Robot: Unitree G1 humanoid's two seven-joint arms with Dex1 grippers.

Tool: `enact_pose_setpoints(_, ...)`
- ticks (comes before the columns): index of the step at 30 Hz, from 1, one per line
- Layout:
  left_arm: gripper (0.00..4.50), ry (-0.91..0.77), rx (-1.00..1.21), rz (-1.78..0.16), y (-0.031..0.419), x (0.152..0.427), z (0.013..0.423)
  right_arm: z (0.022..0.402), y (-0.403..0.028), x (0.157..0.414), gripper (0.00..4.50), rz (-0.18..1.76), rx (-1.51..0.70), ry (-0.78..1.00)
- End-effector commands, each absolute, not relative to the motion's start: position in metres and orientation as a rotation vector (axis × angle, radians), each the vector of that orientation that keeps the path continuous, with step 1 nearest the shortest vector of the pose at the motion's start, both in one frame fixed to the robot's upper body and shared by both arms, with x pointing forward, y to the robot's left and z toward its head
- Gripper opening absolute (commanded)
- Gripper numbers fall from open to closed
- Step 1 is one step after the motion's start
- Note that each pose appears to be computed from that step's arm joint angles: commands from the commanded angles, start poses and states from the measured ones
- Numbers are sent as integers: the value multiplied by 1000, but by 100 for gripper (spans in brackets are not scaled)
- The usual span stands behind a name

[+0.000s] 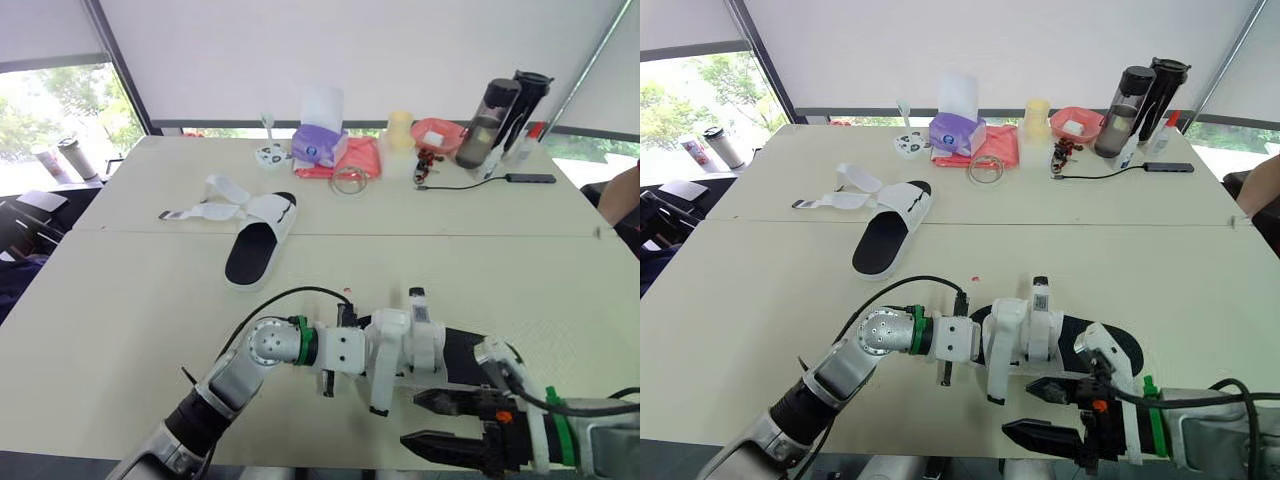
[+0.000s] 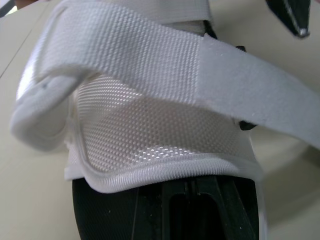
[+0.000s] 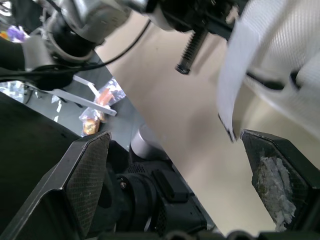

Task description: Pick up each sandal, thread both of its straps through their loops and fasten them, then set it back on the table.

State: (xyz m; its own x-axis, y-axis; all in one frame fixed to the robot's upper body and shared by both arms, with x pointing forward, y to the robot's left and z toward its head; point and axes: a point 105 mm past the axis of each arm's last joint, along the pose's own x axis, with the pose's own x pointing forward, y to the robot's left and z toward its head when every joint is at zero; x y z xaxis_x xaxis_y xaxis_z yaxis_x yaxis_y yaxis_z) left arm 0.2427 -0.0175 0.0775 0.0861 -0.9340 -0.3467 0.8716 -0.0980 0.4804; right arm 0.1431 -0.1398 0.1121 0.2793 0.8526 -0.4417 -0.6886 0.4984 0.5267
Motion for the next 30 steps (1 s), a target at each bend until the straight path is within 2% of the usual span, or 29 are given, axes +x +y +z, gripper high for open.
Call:
enact_pose_setpoints(1,0,-68,679,-1601,-23,225,66,113,-133,143,445,1037,243,719)
enact_pose_setpoints(14,0,-55,689,-1598,-22,228,64,100,-132,166,445,889,382,665)
enact_pose_setpoints(21,0,-52,703,-1584,-21,231,62,104,-121,163,445,961,528,687)
enact_pose_setpoints(25,0,-47,713,-1573,-19,233,61,99,-118,174,445,940,542,674)
enact_pose_setpoints(28,0,-44,717,-1567,-17,233,59,96,-116,176,367,946,524,684)
enact_pose_setpoints(30,0,-43,719,-1563,-16,233,59,94,-115,176,270,948,518,689)
